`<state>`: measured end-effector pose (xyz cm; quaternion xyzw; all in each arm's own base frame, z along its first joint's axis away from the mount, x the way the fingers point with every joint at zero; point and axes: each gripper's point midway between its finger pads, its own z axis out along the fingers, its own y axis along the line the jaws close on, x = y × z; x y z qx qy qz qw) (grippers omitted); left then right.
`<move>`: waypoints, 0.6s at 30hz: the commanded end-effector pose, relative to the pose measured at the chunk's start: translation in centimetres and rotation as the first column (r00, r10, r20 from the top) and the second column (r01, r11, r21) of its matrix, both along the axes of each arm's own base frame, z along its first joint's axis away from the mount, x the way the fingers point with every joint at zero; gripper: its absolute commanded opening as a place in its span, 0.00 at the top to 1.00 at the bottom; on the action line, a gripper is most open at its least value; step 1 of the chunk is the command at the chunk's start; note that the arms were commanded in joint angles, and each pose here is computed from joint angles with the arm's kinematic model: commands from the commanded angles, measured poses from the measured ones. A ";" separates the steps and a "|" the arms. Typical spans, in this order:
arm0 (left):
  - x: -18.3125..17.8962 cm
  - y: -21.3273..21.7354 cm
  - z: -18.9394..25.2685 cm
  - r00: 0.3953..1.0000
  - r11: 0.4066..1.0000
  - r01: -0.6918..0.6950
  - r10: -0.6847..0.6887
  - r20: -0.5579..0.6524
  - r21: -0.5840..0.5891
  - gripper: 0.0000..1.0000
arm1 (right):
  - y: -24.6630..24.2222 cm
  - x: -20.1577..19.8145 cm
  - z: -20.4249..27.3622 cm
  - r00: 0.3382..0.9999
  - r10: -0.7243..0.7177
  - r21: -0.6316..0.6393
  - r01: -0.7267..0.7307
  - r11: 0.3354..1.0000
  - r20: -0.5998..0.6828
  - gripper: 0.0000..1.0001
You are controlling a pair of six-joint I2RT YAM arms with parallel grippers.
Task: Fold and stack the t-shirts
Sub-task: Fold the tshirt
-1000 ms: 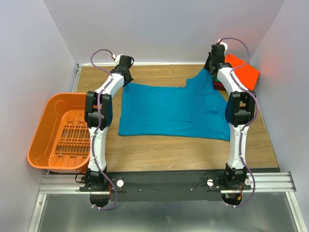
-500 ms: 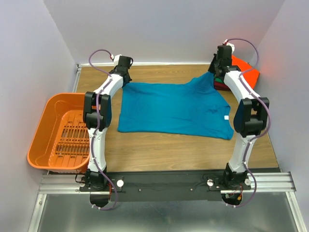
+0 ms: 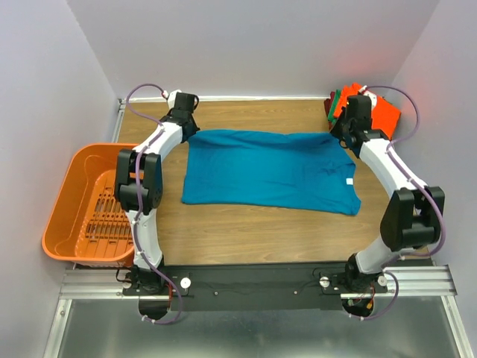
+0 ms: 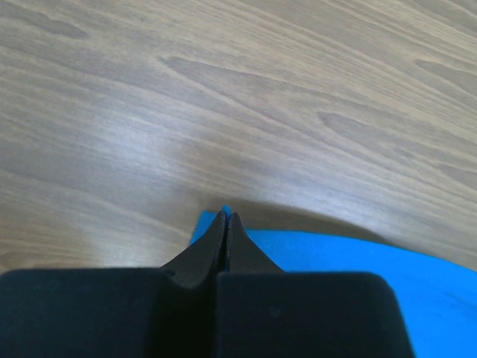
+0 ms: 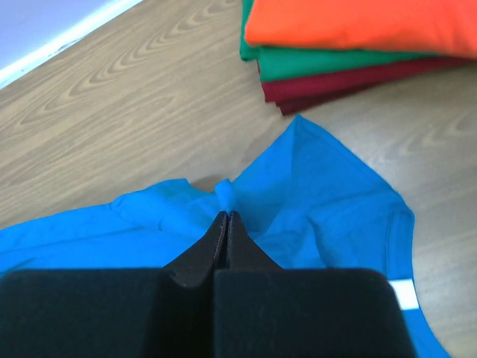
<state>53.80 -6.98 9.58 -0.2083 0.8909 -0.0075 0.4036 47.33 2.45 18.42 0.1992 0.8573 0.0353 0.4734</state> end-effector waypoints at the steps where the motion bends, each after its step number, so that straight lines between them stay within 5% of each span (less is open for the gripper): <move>1: -0.4 -0.8 2.0 0.998 0.997 0.018 -0.014 0.055 -0.072 1.00 | -0.7 -2.0 1.6 0.997 -0.062 0.039 0.060 0.997 0.049 0.99; 18: -4.4 -0.8 1.3 0.999 0.992 0.012 -0.008 0.036 -0.122 1.00 | -0.2 -10.6 -1.4 0.998 -0.064 0.129 0.064 0.990 -0.007 0.99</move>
